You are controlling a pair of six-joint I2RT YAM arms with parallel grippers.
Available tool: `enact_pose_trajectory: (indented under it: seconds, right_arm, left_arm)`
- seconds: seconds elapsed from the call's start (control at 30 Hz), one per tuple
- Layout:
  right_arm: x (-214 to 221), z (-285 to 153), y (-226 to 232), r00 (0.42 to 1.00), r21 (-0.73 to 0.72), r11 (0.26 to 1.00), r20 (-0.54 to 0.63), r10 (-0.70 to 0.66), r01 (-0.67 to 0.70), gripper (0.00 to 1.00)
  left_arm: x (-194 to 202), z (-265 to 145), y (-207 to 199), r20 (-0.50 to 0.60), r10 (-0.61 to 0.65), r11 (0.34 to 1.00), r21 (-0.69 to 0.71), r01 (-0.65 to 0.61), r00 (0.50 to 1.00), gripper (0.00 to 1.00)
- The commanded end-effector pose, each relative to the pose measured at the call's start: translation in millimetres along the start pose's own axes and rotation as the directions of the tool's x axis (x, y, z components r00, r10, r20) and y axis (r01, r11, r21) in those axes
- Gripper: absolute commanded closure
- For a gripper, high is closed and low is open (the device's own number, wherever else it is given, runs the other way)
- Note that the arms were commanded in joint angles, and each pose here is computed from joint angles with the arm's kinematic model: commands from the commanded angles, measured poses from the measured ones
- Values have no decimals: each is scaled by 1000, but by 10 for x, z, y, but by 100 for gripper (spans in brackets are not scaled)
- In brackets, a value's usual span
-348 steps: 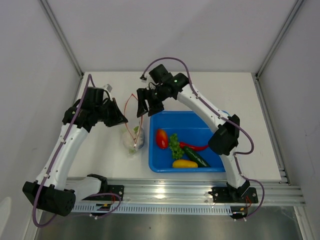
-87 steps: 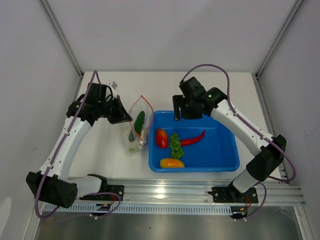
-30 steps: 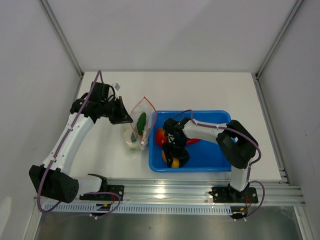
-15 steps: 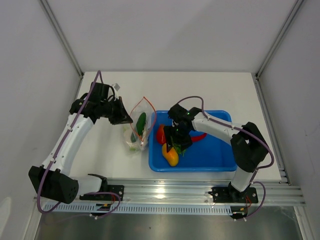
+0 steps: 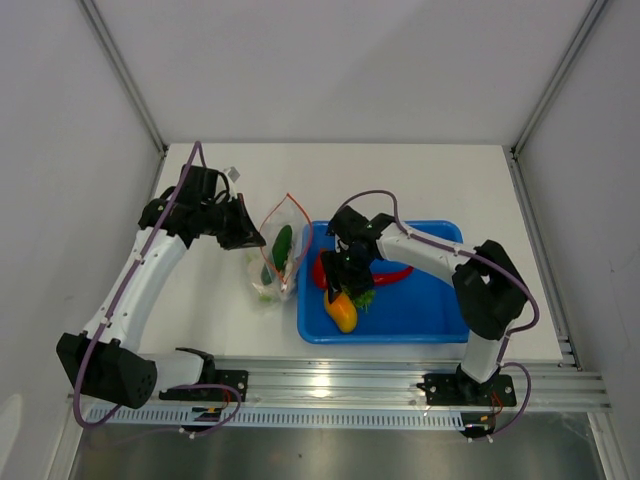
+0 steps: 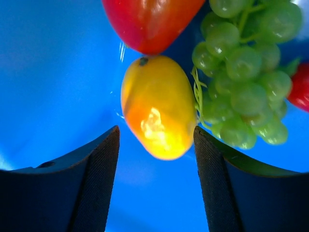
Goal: Place the food in the zip-top bag and seal the zipper
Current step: Pick up the fake fruit from the bin.
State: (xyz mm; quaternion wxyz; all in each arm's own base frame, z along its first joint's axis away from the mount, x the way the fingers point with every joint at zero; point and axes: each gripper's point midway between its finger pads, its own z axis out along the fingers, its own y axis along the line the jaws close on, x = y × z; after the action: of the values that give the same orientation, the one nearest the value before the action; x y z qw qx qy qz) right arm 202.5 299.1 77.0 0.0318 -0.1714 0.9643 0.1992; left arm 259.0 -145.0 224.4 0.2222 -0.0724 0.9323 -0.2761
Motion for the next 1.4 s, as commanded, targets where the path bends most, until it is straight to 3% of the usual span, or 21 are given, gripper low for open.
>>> enact_pose_trajectory:
  seconds: [0.0,0.37,0.6,0.77,1.07,1.27,1.37]
  right_arm:
    - [-74,102,124,999,-36,998,7,-49,50,36]
    - [101,412,20,995,-15,997,-60,-77,77,46]
    - [200,472,0,990,-18,995,-101,-94,93,29]
    - [288,494,-8,987,-12,994,-117,-106,105,26]
    - [158,319,-7,994,25,994,-30,-104,105,52]
    - [-100,-176,101,990,22,996,109,-84,82,89]
    - [-307,-514,119,978,25,998,195,-69,65,100]
  left_arm:
    - [-6,-71,-80,20,18,999,36,-18,1000,99]
    - [51,-23,-20,3,0,1000,20,0,1000,99]
    - [33,-40,-26,13,-4,1000,19,4,1000,99]
    - [56,-36,-15,13,-14,1000,19,13,1000,99]
    - [77,-53,-7,14,-20,1000,17,19,1000,99]
    - [80,-57,-5,16,-19,1000,16,19,1000,99]
    - [74,-48,-15,11,-20,1000,20,20,1000,100]
